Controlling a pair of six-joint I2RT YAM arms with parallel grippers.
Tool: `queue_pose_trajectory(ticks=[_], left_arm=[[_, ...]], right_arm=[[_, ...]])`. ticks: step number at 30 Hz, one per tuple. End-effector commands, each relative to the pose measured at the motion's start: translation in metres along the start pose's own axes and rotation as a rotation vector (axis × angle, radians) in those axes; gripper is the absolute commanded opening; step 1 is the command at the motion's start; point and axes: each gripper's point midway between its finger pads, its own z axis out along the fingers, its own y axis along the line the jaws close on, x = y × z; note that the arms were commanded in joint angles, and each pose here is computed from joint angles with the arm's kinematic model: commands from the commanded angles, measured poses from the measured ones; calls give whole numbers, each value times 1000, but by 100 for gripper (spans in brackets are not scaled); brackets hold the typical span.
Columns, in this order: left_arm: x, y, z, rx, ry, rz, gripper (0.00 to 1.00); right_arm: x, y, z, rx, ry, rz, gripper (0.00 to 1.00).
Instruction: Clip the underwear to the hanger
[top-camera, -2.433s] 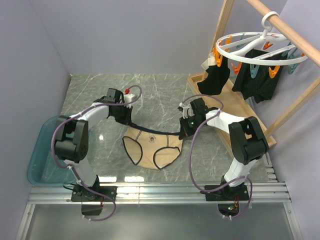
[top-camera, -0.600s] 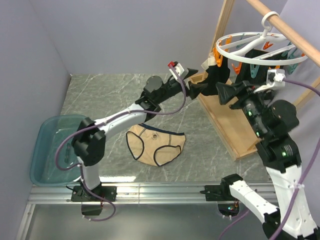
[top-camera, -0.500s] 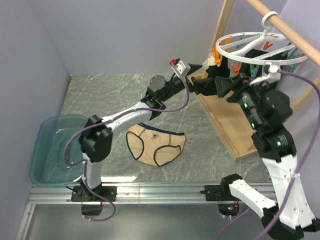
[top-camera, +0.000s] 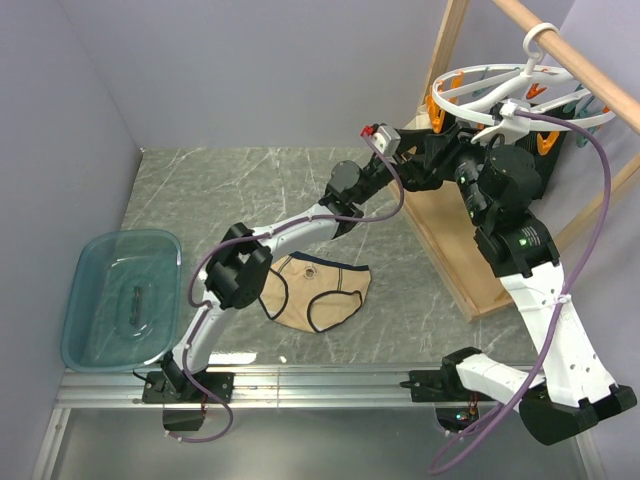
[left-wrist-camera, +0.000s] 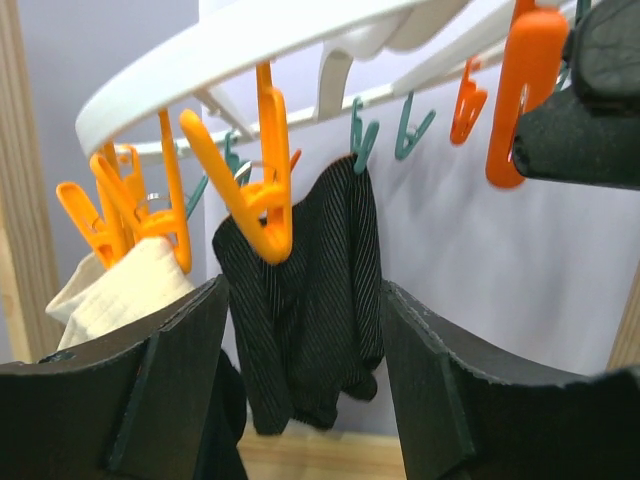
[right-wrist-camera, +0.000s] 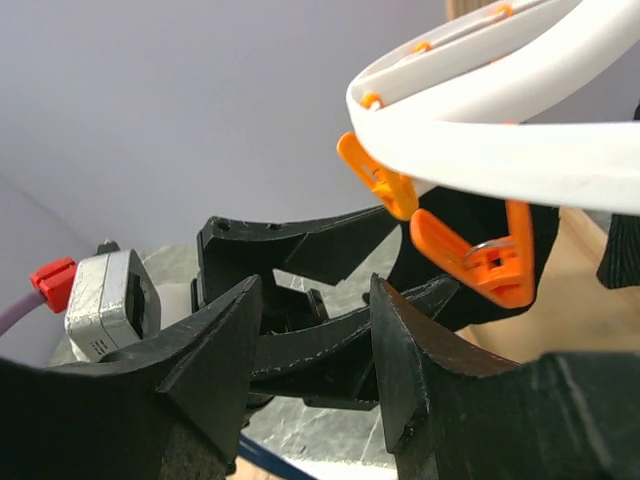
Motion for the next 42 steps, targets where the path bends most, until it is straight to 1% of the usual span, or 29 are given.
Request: queue_pose_trajectory(ticks=[1,2,3,6,8,9,10,12,13,15,16,18,19,22,24,25,28,32,37,41,42], left_arm=[[-54,-9,16,17,-177,-18,67],[-61,-9,19,13,-201,-18,67],[-54,-7,19,9,-197,-21,67],[-56,-10,24,16,-231,-38,68],[-63,-13,28,24,-255,-54,67],[-57,-12,28,25,-250,-61,65],[-56,-14,29,27,-253,-69,61],[-54,-12,28,25,-261,-80,58],[-55,-12,29,23,-265,-82,51],[-55,-13,29,25,-267,-86,45],[-53,-14,29,30,-264,-89,40],[-54,-14,29,30,-264,-86,34],[-53,-16,29,28,-263,-82,26],[-59,-15,29,15,-271,-66,16],[-60,-15,28,14,-268,-58,12],[-59,-17,28,14,-265,-52,8],[-60,-23,27,29,-257,-29,0],[-66,-30,24,26,-258,32,0],[-62,-37,21,-18,-247,134,0],[-64,-39,20,-52,-243,177,0],[-63,-38,20,-60,-241,206,0]], right_arm=[[-49,5,-10,1,-151,23,54],[-46,4,-9,7,-148,21,54],[-47,3,-10,10,-152,28,54],[-48,2,-12,9,-157,28,54],[-50,3,-14,5,-163,31,54],[-52,3,-15,4,-171,32,54],[-53,1,-15,10,-176,33,53],[-54,0,-15,12,-180,30,53],[-56,0,-17,13,-184,28,53],[-53,-3,-16,20,-178,24,52],[-51,-5,-15,24,-175,20,52],[-50,-7,-15,23,-173,15,52],[-48,-8,-14,25,-169,12,51],[-41,-10,-12,26,-154,-3,50],[-39,-11,-12,29,-150,-9,49],[-38,-11,-11,31,-149,-8,49],[-41,-12,-11,41,-157,4,50],[-43,-15,-8,69,-161,37,51],[-39,-21,0,114,-158,62,53],[-37,-29,5,160,-167,80,53],[-36,-29,7,166,-163,81,53]])
